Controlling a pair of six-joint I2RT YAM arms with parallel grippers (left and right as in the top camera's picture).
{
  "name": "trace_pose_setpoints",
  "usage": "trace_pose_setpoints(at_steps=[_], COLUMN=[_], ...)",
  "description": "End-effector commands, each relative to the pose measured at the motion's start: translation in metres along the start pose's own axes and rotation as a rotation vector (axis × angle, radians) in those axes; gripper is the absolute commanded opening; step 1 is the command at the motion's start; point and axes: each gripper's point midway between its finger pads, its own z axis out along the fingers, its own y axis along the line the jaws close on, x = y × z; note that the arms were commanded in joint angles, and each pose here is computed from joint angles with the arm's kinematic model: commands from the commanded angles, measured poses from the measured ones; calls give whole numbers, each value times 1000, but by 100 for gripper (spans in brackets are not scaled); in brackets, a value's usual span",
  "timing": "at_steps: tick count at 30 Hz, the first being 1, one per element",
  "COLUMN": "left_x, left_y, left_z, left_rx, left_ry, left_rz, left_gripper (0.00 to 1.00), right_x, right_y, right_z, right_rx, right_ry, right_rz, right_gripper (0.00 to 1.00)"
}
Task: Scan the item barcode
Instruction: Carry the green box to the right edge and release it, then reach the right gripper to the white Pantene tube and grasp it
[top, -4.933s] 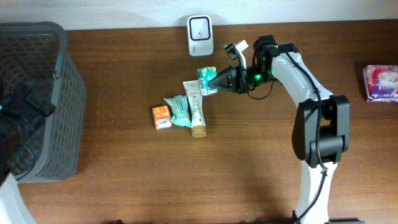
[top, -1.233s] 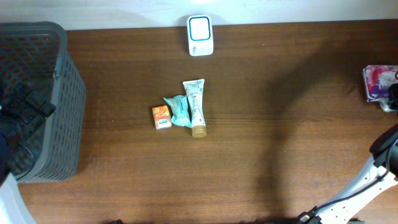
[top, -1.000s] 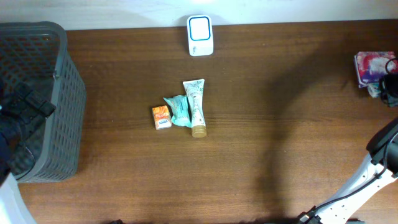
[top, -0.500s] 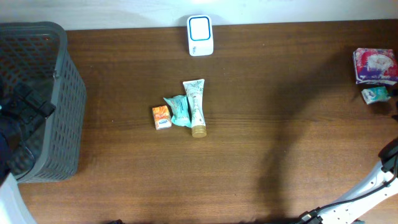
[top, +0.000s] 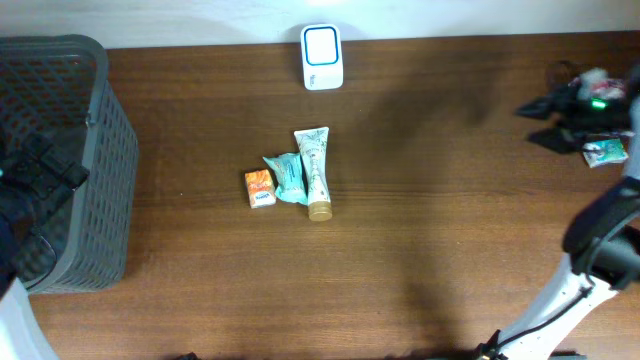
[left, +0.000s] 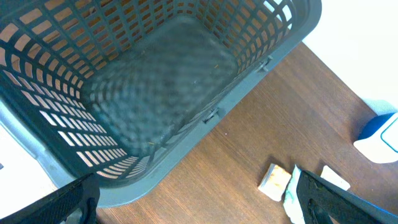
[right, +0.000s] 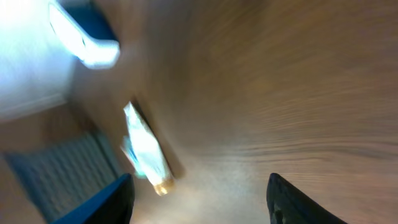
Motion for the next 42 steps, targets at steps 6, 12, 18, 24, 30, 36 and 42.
trace_pose_setpoints(at_steps=[6,12,18,24,30,36,42], left_x=[-1,-1,-1,-1,-1,-1,-1], left_y=[2,2,2,2,2,2,2], left_z=[0,0,0,0,0,0,0], left_rx=[-7,-7,-7,-7,-7,-7,-7], left_ry=[-3,-3,-3,-3,-3,-3,-3], left_rz=[-13,-13,-13,-13,-13,-13,-13], left_gripper=[99,99,99,99,99,99,99], right_x=[75,123,159,167,176,194,204], right_y=[78,120,142,135,124,133,140], right_z=[118,191,239,273,290,305,312], right_rx=[295,249,172,189,194,183,171], right_ry=[242,345,419,439,485,498,498], right_rz=[-471,-628,-700,-652,-635,-691,-728], right_gripper=[99,99,99,89,84,73,73])
